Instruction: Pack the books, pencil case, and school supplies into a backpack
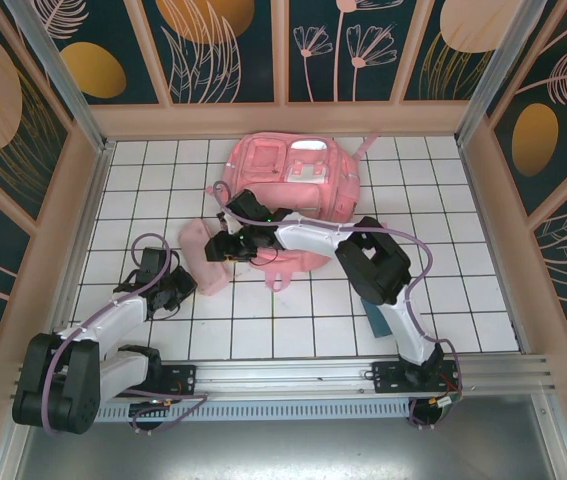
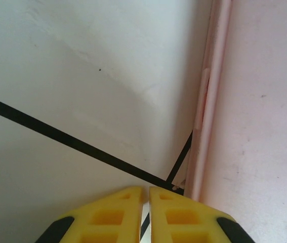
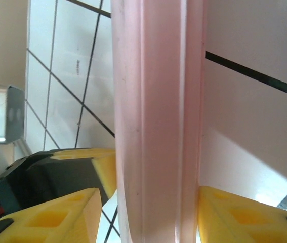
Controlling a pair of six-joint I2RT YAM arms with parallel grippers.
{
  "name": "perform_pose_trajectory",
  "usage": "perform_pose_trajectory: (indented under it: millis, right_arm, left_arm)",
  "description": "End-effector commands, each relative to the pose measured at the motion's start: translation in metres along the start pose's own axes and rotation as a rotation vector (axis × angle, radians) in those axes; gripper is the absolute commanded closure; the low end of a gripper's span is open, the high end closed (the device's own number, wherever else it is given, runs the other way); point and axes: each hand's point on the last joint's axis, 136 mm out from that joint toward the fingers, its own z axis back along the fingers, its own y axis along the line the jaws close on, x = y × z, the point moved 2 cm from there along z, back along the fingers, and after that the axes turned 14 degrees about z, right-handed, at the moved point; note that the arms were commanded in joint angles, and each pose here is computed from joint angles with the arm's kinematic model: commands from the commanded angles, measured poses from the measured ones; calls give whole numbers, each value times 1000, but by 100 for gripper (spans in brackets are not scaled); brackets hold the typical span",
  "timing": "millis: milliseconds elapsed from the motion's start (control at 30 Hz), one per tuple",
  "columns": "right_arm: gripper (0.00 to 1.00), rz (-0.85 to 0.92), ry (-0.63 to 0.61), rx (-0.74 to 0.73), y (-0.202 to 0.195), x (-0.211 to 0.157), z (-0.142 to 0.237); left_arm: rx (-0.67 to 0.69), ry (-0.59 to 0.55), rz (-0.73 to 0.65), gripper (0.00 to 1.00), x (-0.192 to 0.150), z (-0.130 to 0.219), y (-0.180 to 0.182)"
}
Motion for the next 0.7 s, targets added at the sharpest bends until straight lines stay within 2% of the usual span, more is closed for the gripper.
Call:
perform_pose_trajectory:
  millis: [0,100,233,400,533,667]
  right_arm:
    - [50,34,38,-50,-5,-10,-10]
    - [54,45,30,10,5,-10,-10]
    - [55,58,8,84,20,-4,-7]
    - [72,71,-31,-9,14,4,4]
    - [76,119,-138,-79,21,24,40]
    - [77,149,-270,-67,33,44,92]
  left_arm:
    - [36,31,1,85,-5,0,5]
    - [28,36,-4,86,-4,-1,2]
    - [28,38,-7,85,-4,-2,1]
    - [27,11,-9,85,2,4,-6]
    - [26,-50,-13,78,14,17,-16]
    - [-5,-115,-33,67,27,38,-35]
